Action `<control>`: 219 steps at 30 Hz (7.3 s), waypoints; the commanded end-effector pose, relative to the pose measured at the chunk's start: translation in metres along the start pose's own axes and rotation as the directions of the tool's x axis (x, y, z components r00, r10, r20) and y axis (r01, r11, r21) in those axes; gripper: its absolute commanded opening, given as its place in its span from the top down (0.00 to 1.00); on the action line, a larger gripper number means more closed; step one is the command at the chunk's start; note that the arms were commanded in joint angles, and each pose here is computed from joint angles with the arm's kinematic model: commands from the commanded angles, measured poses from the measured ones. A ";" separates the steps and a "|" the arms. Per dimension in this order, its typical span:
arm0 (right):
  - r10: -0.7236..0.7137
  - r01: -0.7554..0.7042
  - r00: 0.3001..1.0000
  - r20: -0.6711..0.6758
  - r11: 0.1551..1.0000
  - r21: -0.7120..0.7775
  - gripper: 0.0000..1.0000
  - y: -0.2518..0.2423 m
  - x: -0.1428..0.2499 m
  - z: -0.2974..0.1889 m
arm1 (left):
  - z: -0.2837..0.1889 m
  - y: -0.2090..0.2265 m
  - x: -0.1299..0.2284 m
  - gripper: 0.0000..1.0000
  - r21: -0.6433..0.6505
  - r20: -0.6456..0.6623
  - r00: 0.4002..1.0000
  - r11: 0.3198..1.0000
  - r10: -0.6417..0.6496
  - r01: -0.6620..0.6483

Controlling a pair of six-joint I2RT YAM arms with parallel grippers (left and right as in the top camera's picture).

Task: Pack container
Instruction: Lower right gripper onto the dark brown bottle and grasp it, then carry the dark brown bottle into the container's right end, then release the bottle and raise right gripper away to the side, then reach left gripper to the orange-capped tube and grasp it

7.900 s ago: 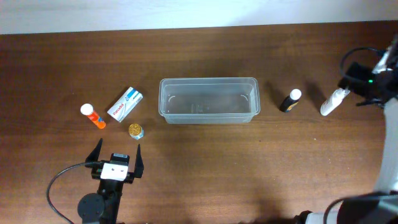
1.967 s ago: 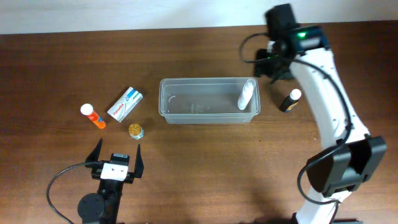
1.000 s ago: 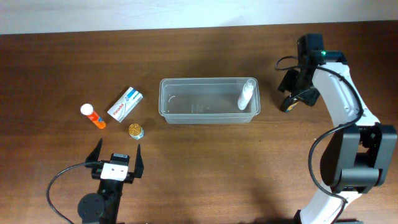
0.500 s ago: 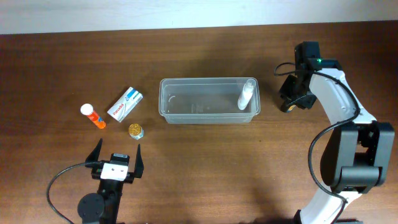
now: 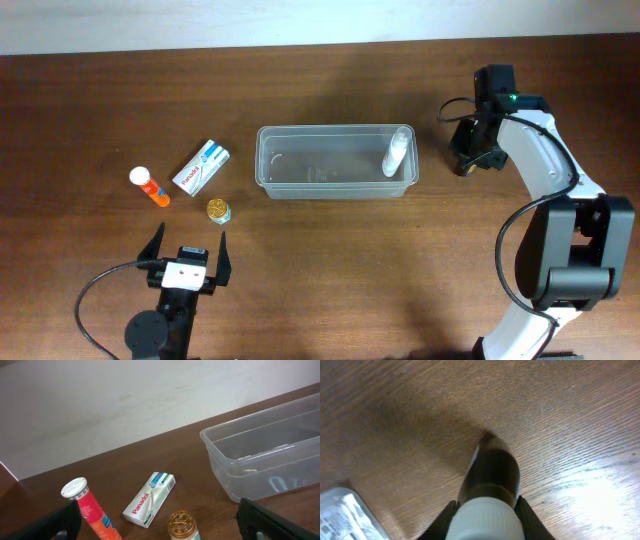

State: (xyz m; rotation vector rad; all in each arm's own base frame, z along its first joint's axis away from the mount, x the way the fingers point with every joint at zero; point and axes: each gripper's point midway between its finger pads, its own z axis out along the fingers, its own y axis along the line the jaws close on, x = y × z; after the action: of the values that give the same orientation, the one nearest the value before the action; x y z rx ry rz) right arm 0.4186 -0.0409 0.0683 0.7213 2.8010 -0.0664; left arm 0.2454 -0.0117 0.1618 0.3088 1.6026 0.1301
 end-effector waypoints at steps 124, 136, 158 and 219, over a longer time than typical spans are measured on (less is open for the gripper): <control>-0.571 0.570 0.821 0.022 0.815 -0.106 0.75 0.142 0.095 -0.051 | -0.001 0.001 0.001 0.01 -0.008 -0.002 1.000 1.000 -0.009 0.009; -0.556 0.556 0.831 0.030 0.829 -0.063 0.74 0.136 0.089 -0.051 | -0.001 0.001 0.001 0.01 -0.008 -0.002 1.000 1.000 -0.009 0.009; -0.530 0.548 0.834 0.152 0.829 -0.112 0.51 0.155 0.058 -0.130 | -0.001 0.001 0.001 0.01 -0.008 -0.002 1.000 1.000 -0.010 0.010; 0.084 -0.099 0.977 0.196 0.993 0.069 0.02 -0.078 -0.065 -0.192 | 0.000 -0.006 0.000 0.01 0.036 0.004 1.000 0.999 -0.013 0.013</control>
State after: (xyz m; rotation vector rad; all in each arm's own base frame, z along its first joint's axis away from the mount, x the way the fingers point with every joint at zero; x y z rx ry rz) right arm 0.3939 -0.1167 0.2619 0.7955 2.6164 -0.2067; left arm 0.2452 -0.0138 0.1621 0.3182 1.5992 0.1201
